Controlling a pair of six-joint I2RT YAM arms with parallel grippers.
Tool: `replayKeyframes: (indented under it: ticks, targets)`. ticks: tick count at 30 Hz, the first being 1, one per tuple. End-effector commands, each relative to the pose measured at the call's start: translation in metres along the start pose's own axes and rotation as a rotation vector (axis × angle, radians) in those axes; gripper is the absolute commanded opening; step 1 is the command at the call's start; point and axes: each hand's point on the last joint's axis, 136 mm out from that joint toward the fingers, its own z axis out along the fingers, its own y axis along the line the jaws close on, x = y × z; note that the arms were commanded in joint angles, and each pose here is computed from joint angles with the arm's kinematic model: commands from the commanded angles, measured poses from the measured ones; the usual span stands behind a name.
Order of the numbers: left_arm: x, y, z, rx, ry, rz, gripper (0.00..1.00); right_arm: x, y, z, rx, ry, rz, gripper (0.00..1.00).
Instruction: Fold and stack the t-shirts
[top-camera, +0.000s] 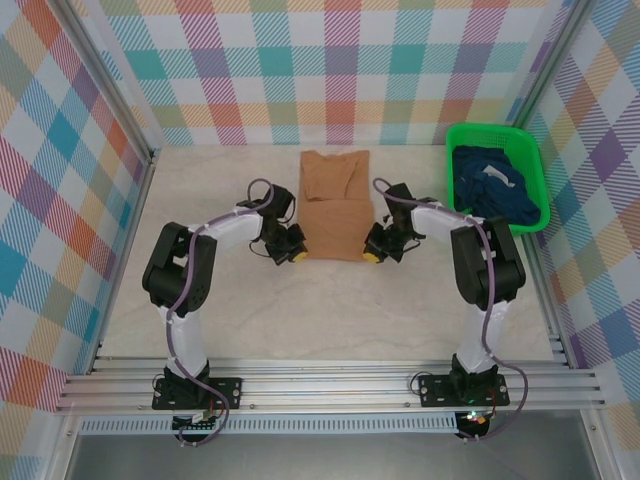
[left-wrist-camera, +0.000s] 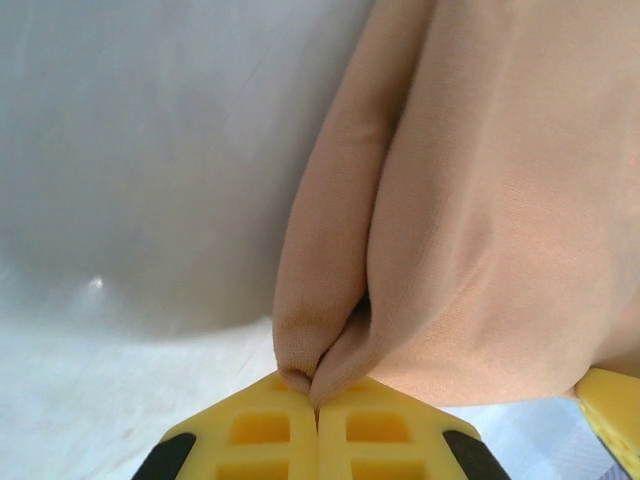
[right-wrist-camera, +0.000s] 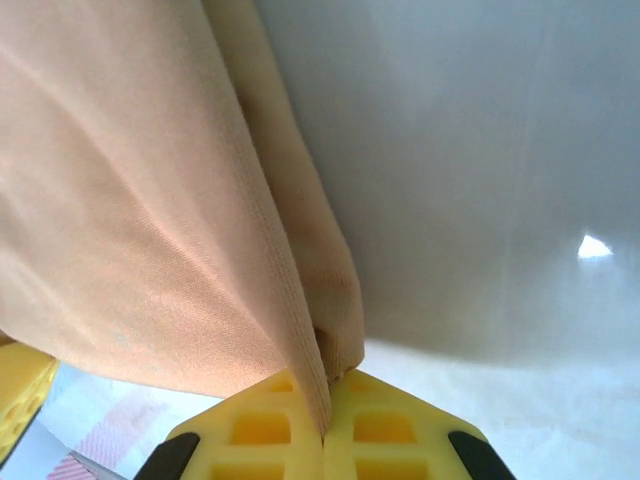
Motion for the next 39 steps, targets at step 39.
replayKeyframes:
  ticks: [39]
  targets:
    - [0.055,-0.033,-0.126,0.326,0.153,-0.293,0.0,0.077,0.084,-0.114,-0.312,0.27,0.181,0.0]
